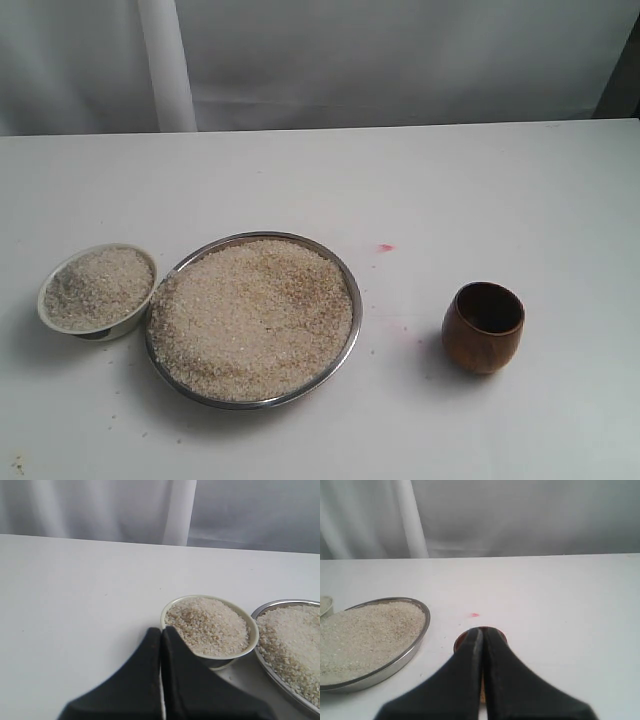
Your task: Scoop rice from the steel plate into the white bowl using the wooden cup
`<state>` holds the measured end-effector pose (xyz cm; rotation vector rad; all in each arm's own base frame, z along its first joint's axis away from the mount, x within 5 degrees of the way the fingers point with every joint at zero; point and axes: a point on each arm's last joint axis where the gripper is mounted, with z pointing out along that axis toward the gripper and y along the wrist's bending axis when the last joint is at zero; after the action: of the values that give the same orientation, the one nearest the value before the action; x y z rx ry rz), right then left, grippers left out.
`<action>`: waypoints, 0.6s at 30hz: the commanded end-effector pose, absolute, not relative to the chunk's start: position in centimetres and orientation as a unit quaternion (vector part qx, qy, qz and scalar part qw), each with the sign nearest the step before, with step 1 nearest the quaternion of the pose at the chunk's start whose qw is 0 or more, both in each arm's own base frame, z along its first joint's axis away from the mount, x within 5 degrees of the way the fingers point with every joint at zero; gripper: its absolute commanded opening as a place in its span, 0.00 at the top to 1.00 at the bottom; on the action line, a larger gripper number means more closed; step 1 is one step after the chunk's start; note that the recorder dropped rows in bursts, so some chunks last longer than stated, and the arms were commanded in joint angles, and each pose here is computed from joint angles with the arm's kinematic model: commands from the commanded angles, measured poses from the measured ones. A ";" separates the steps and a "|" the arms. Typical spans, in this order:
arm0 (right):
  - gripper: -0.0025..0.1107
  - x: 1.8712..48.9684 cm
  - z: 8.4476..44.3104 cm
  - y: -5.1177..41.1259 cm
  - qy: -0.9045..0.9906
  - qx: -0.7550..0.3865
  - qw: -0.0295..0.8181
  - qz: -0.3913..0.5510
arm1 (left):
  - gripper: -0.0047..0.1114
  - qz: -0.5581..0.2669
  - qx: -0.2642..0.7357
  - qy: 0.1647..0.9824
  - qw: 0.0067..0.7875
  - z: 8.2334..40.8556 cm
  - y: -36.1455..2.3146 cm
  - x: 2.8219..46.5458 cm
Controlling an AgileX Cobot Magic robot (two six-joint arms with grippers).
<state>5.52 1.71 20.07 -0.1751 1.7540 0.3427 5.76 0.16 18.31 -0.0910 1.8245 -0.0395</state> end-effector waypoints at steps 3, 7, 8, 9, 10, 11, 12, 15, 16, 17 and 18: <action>0.98 5.5 19.9 1.6 0.767 -0.072 0.620 0.146 | 0.96 -0.020 -0.043 0.788 0.614 18.5 0.2 5.8; 0.98 5.5 19.9 1.6 0.767 -0.072 0.620 0.146 | 0.96 -0.021 -0.044 0.788 0.614 18.5 0.2 5.8; 0.98 5.5 19.9 1.6 0.767 -0.072 0.620 0.146 | 0.96 -0.021 -0.044 0.788 0.614 18.5 0.2 5.8; 0.98 5.5 19.9 1.6 0.767 -0.072 0.620 0.146 | 0.96 -0.021 -0.044 0.788 0.614 18.5 0.2 5.8; 0.98 5.5 19.9 1.6 0.767 -0.072 0.620 0.146 | 0.96 -0.021 -0.044 0.788 0.614 18.5 0.2 5.8; 0.98 5.5 19.9 1.6 0.767 -0.072 0.620 0.146 | 0.96 -0.021 -0.044 0.788 0.614 18.5 0.2 5.8; 0.98 5.5 19.9 1.6 0.767 -0.072 0.620 0.146 | 0.96 -0.021 -0.044 0.788 0.614 18.5 0.2 5.8; 0.98 5.5 19.9 1.6 0.767 -0.072 0.620 0.146 | 0.96 -0.021 -0.044 0.788 0.614 18.5 0.2 5.8; 0.98 5.5 19.9 1.6 0.767 -0.072 0.620 0.146 | 0.96 -0.021 -0.044 0.788 0.614 18.5 0.2 5.8; 0.98 5.5 19.9 1.6 0.767 -0.072 0.620 0.146 | 0.96 -0.021 -0.044 0.788 0.614 18.5 0.2 5.8; 0.98 5.5 19.9 1.6 0.767 -0.072 0.620 0.146 | 0.96 -0.020 -0.043 0.788 0.614 18.5 0.2 5.8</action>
<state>5.52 1.69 20.00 -0.1730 1.7624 0.3410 5.76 0.16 18.31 -0.0910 1.8245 -0.0395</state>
